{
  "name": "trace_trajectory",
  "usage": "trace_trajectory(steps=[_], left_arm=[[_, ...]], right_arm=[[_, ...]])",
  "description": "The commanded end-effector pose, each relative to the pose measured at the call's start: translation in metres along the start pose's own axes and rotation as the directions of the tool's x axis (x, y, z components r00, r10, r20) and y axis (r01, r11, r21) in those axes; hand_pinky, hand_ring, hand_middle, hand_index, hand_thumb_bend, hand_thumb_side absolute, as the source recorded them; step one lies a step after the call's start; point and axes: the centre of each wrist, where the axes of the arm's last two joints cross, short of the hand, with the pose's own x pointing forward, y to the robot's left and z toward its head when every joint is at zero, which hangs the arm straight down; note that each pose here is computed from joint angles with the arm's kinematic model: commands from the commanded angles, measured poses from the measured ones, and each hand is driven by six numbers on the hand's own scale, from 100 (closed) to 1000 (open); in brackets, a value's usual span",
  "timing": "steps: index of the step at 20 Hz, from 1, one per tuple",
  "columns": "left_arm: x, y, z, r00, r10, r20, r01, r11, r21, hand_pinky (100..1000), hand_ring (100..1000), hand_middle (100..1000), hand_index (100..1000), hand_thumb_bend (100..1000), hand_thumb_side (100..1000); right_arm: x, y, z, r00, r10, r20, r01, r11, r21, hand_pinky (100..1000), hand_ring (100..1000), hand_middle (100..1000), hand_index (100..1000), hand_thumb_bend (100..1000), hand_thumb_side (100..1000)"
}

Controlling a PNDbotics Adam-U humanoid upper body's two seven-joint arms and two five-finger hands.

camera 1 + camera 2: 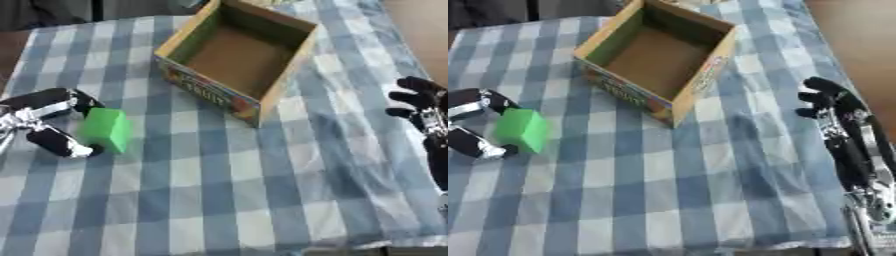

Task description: Pick up objects on the table and place them in the box.

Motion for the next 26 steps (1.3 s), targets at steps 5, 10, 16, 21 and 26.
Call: trace_trajectory(steps=[5, 10, 16, 21, 26], left_arm=[[0.003, 0.023, 0.01, 0.999, -0.033, 0.011, 0.032, 0.993, 0.11, 783, 622, 434, 632, 378, 165], [0.019, 0.051, 0.015, 0.996, -0.064, 0.062, 0.049, 0.976, 0.212, 781, 615, 429, 629, 354, 128], [0.046, 0.096, 0.012, 0.981, -0.134, 0.138, 0.088, 0.952, 0.293, 776, 612, 438, 637, 362, 100], [0.078, 0.13, -0.027, 0.957, -0.179, 0.23, 0.101, 0.943, 0.316, 771, 604, 436, 637, 368, 106], [0.102, 0.142, -0.074, 0.948, -0.166, 0.272, 0.065, 0.936, 0.346, 771, 605, 439, 640, 355, 100]], right_arm=[[0.004, -0.002, -0.003, 1.0, 0.003, 0.017, -0.003, 1.0, 0.0, 729, 816, 821, 855, 100, 714], [0.003, -0.002, -0.003, 1.0, 0.003, 0.015, -0.003, 1.0, 0.002, 729, 816, 821, 854, 100, 715], [0.003, -0.001, -0.002, 1.0, 0.001, 0.011, -0.001, 1.0, 0.01, 729, 816, 821, 855, 100, 715], [0.002, 0.003, -0.002, 1.0, -0.01, 0.011, 0.01, 0.999, 0.036, 729, 816, 821, 855, 100, 714], [0.002, 0.007, -0.002, 1.0, -0.025, 0.012, 0.024, 0.998, 0.06, 729, 816, 821, 855, 100, 715]])
